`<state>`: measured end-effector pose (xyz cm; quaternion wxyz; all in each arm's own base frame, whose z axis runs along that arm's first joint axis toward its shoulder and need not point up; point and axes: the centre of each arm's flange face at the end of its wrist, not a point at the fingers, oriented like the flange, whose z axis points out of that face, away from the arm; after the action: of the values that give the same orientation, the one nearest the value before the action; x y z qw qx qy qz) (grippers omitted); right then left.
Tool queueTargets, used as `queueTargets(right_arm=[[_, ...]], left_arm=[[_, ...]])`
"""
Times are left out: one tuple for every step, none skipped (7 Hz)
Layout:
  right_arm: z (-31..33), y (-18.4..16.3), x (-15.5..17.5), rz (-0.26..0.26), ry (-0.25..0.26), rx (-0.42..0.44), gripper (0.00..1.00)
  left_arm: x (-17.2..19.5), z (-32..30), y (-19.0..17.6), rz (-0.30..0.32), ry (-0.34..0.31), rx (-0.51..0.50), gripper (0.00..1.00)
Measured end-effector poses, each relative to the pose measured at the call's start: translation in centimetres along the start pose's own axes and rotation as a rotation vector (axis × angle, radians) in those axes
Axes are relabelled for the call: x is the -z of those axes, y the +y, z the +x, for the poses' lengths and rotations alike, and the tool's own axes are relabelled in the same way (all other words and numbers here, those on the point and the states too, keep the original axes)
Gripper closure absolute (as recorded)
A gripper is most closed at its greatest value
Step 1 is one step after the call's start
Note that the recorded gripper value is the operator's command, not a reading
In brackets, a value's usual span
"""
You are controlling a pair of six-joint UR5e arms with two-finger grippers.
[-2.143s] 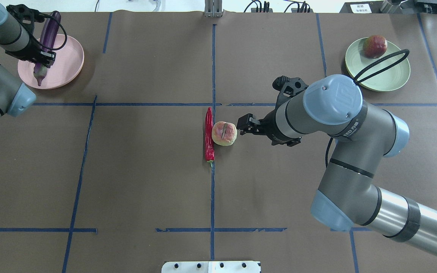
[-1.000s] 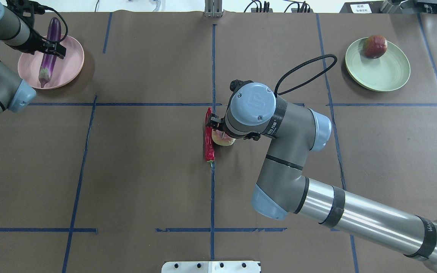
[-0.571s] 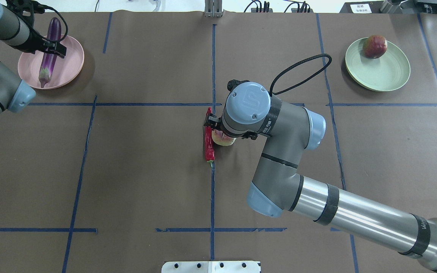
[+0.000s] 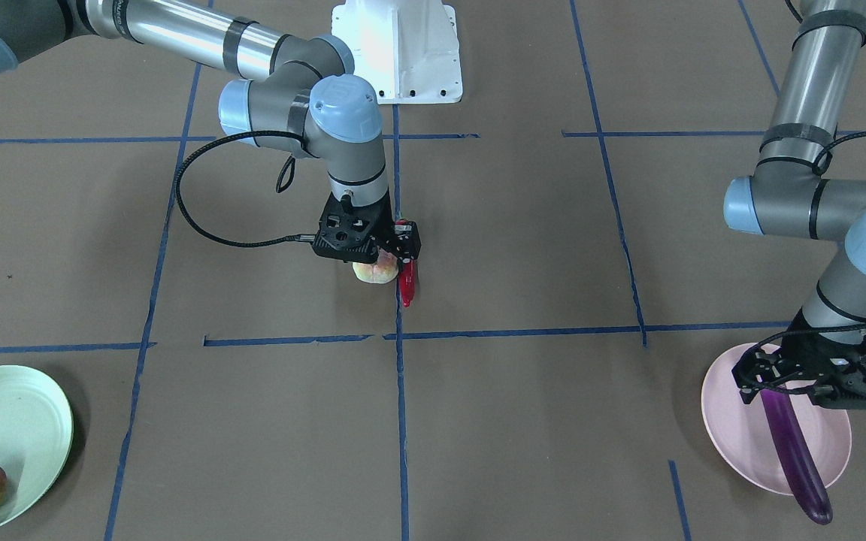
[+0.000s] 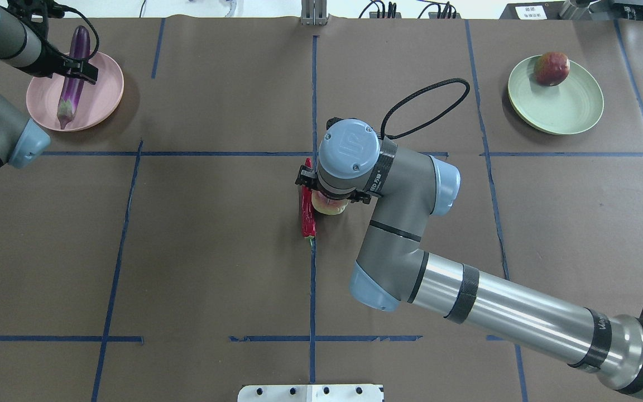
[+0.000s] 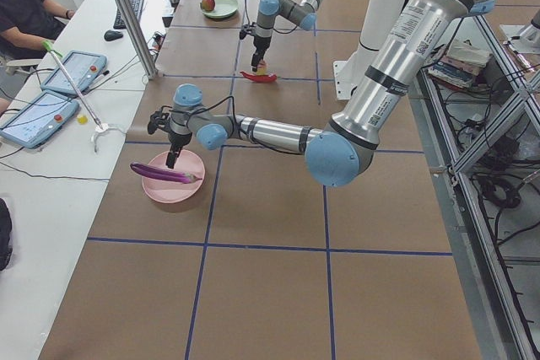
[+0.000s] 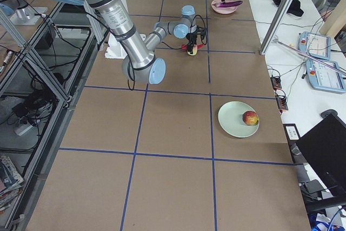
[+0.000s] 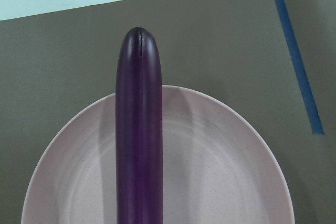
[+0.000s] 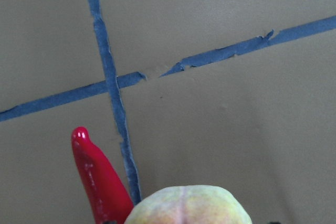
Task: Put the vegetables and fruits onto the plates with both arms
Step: 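Grasp the peach with right gripper while left gripper releases eggplant, then carry peach toward green plate with right gripper while left gripper reaches for chili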
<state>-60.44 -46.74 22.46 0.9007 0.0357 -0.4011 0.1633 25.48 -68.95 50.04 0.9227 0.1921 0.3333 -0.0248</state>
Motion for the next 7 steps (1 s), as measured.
queueTargets(right_arm=[[-0.2,-0.1,-0.2,-0.001,0.004,0.000,1.00],[-0.3,-0.1,-0.2,-0.004,-0.001,0.000,1.00],[-0.2,-0.6,0.3,-0.010,-0.018,-0.004,1.00],[1.0,-2.2,1.6,-0.032,-0.041,-0.019,1.00],[3.5,-4.2,3.4,-0.060,-0.063,-0.035,1.00],[6.8,-6.3,5.3,-0.068,-0.081,-0.028,1.00],[10.3,-8.8,6.9,-0.055,-0.086,-0.005,1.00]], left_arm=[[0.1,0.4,0.3,-0.002,0.010,0.012,0.00],[0.2,2.1,1.0,-0.010,0.039,0.051,0.00],[0.5,5.7,2.2,-0.017,0.087,0.119,0.00],[1.3,9.9,3.7,-0.029,0.139,0.179,0.00],[2.1,13.2,4.9,-0.042,0.180,0.222,0.00],[2.7,16.0,6.0,-0.056,0.212,0.261,0.00],[3.5,18.7,7.1,-0.072,0.244,0.283,0.00]])
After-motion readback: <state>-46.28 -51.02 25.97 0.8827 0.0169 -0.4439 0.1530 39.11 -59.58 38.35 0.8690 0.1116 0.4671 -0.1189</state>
